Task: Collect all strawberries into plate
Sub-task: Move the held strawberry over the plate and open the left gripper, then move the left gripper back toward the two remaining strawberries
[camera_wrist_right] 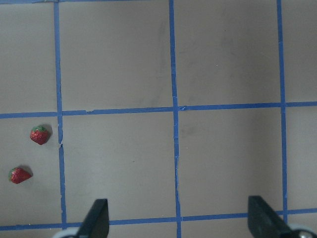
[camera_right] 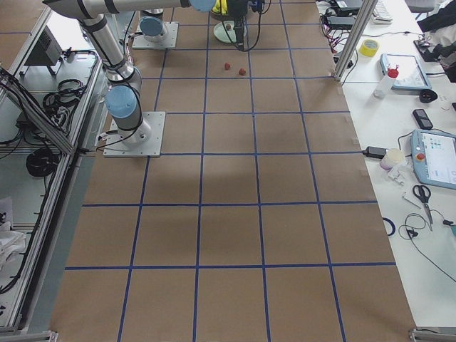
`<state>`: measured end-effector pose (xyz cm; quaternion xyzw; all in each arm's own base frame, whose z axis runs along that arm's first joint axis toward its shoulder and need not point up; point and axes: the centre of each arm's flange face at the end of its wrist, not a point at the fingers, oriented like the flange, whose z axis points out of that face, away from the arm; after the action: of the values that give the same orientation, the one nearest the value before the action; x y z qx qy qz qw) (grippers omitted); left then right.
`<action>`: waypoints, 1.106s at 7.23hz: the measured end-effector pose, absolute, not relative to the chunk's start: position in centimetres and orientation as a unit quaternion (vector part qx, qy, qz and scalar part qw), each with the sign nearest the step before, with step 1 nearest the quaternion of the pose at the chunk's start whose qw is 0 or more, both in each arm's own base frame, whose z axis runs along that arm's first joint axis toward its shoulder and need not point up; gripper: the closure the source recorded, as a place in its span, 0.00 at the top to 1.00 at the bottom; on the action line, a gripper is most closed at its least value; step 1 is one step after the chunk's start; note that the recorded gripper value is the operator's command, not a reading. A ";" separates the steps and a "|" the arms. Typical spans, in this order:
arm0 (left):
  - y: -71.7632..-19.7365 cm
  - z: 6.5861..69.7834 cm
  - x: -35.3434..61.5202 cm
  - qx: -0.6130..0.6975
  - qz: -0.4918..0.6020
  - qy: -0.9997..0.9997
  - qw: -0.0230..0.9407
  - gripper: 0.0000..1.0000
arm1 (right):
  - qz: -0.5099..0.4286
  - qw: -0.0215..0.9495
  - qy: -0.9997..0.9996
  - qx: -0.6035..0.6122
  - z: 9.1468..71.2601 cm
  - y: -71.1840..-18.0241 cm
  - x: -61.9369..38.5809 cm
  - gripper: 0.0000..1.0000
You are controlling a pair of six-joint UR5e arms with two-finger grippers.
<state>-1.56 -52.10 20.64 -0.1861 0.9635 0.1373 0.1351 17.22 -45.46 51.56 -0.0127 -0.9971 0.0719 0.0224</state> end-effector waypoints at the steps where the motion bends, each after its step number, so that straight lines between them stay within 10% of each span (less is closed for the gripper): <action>1: -52.1 21.0 -2.0 -0.184 0.132 0.965 0.132 1.00 | 0.072 0.022 -0.997 -0.013 51.6 -45.4 17.2 1.00; 8: -50.1 24.0 -20.6 -0.233 0.080 0.968 0.041 1.00 | 0.072 0.022 -0.997 -0.013 51.5 -45.4 17.2 1.00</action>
<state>-20.62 -50.11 23.99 -0.2334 0.9682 0.0800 0.0407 17.21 -45.38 51.53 -0.0128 -0.9971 0.0719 0.0222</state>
